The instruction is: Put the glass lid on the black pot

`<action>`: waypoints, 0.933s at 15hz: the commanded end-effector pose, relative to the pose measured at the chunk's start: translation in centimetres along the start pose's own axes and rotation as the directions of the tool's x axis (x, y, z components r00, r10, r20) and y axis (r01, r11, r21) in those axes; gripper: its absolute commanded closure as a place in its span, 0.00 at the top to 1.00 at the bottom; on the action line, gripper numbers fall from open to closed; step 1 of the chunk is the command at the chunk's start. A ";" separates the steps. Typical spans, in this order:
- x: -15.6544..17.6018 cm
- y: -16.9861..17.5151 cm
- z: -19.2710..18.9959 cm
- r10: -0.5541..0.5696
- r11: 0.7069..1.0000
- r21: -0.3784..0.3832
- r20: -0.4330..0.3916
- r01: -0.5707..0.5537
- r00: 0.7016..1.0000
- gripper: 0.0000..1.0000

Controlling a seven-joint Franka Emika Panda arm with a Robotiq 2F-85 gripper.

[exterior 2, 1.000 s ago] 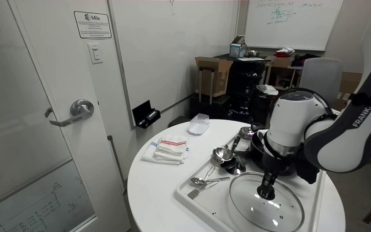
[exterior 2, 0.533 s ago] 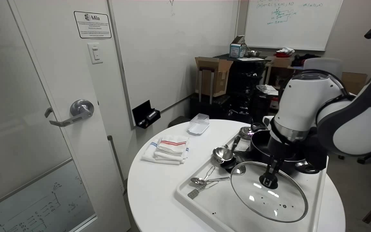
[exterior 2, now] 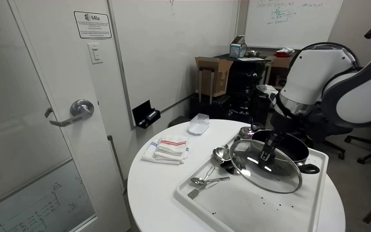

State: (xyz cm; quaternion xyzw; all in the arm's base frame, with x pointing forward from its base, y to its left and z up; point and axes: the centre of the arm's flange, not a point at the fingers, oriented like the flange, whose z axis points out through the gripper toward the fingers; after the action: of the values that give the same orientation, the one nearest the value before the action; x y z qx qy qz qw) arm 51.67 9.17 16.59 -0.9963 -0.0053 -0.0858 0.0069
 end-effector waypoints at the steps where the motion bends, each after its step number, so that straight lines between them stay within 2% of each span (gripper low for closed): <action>1: 1.5 2.4 -2.0 0.097 0.995 -0.029 -0.019 -0.097 0.995 0.25; 7: 3.6 7.1 -1.3 0.257 0.964 -0.076 -0.001 -0.256 0.966 0.25; 14: 6.5 12.7 0.2 0.444 0.892 -0.111 0.029 -0.439 0.895 0.25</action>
State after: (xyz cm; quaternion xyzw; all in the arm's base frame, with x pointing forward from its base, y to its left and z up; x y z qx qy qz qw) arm 55.86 -1.95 17.33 -0.9808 0.1841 -0.0595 -0.0261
